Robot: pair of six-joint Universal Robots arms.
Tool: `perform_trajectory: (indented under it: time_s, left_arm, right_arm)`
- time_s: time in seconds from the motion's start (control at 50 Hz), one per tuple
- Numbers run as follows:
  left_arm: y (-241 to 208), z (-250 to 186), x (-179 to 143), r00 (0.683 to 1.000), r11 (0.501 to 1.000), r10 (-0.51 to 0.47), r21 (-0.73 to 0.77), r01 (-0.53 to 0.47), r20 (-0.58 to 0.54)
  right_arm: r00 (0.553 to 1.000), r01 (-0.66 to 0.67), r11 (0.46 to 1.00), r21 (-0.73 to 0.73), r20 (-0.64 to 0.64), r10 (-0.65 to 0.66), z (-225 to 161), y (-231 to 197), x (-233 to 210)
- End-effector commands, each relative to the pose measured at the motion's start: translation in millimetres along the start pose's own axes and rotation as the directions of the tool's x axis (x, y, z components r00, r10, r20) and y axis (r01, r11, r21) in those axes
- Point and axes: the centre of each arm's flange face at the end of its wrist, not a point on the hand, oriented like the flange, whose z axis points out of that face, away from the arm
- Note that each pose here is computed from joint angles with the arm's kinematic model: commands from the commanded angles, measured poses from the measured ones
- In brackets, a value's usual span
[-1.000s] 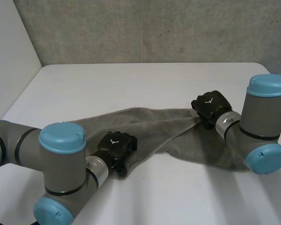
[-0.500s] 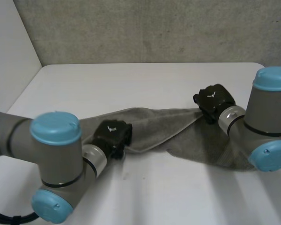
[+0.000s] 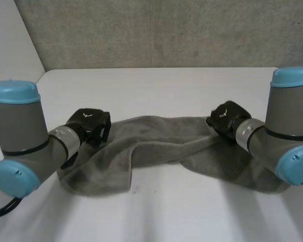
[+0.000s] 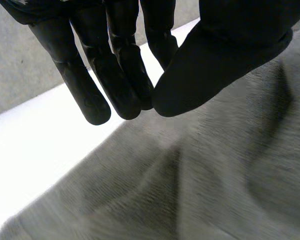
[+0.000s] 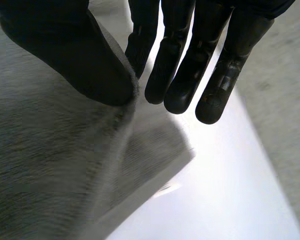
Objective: Fold the towel.
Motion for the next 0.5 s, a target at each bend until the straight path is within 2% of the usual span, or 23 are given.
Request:
perform_trajectory:
  time_s: [0.02,0.04,0.06,0.1,0.16,0.22,0.26,0.28,0.32,0.38,0.42,0.44,0.48,0.5]
  left_arm:
    - [-62.0,34.2,-20.7,0.978,0.96,0.178,0.198,-0.196,0.106]
    - [-88.8,35.1,-28.1,0.971,0.937,0.179,0.271,-0.218,0.161]
    - [-89.0,35.1,-28.2,0.97,0.937,0.179,0.272,-0.218,0.162]
    - [-133.6,31.0,-38.7,0.957,0.884,0.16,0.395,-0.248,0.244]
    - [-152.3,23.4,-39.1,0.955,0.861,0.147,0.442,-0.252,0.258]
    - [-151.7,20.1,-33.0,0.96,0.865,0.144,0.441,-0.241,0.242]
    - [-135.4,10.1,-16.8,0.974,0.899,0.131,0.393,-0.196,0.185]
    - [-135.3,10.1,-16.7,0.974,0.899,0.131,0.392,-0.195,0.185]
    - [-105.4,-0.6,-5.3,0.988,0.942,0.091,0.312,-0.127,0.126]
    - [-89.2,-4.1,1.5,0.993,0.957,0.068,0.274,-0.091,0.095]
    - [-61.2,-8.0,14.7,0.999,0.977,0.006,0.212,-0.015,0.045]
    - [-61.1,-8.0,14.8,0.999,0.977,0.006,0.211,-0.015,0.045]
    - [-36.9,-11.0,31.2,0.997,0.984,-0.072,0.161,0.072,-0.006]
    - [-36.8,-11.0,31.3,0.997,0.984,-0.072,0.161,0.072,-0.006]
  right_arm:
    - [0.954,0.055,0.956,0.288,-0.298,0.035,15.4,-58.1,50.5]
    - [0.923,0.077,0.931,0.357,-0.378,0.068,13.4,-75.0,67.4]
    - [0.923,0.077,0.931,0.358,-0.378,0.069,13.3,-75.1,67.6]
    - [0.883,0.111,0.894,0.434,-0.456,0.112,3.3,-99.0,86.4]
    - [0.893,0.114,0.887,0.449,-0.437,0.107,-2.6,-109.3,76.1]
    - [0.909,0.107,0.886,0.451,-0.405,0.096,-3.6,-111.2,62.2]
    - [0.935,0.087,0.902,0.422,-0.347,0.072,-2.8,-101.4,38.5]
    - [0.935,0.087,0.902,0.422,-0.346,0.071,-2.8,-101.3,38.4]
    - [0.949,0.07,0.922,0.38,-0.31,0.056,-0.1,-85.6,24.2]
    - [0.954,0.062,0.928,0.368,-0.296,0.053,0.8,-80.3,19.0]
    - [0.961,0.051,0.938,0.343,-0.272,0.047,2.5,-71.1,10.2]
    - [0.961,0.051,0.938,0.343,-0.272,0.047,2.5,-71.0,10.1]
    - [0.965,0.042,0.945,0.323,-0.257,0.045,3.2,-64.5,4.3]
    - [0.965,0.042,0.945,0.323,-0.257,0.045,3.2,-64.5,4.3]
